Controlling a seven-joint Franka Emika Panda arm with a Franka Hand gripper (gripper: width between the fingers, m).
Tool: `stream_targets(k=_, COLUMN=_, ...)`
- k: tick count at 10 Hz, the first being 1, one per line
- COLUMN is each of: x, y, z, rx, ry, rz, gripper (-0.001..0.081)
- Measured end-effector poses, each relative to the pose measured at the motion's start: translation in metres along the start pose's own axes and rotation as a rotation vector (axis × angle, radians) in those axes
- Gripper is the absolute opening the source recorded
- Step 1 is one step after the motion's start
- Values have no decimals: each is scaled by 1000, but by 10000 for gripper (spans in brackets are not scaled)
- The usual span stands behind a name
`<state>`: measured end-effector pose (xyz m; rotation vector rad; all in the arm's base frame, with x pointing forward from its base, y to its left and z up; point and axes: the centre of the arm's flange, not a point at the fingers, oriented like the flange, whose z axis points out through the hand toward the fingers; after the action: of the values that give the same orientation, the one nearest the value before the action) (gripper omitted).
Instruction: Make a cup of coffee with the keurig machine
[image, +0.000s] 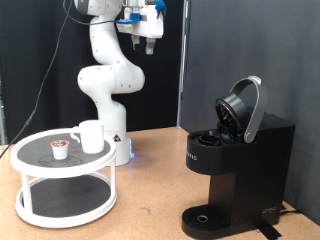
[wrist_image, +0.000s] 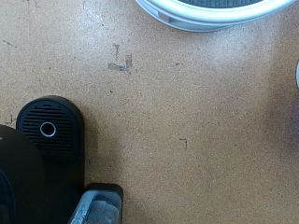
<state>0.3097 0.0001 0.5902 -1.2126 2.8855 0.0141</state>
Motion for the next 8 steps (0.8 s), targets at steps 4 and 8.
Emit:
stream_targets(k=4, x=25, y=-33, z=-1, rx=-13, ry=-60, rz=44, gripper=734)
stream_targets(k=8, x=77, y=-74, z=0, rx=-42, ry=-80, rz=84, gripper=734)
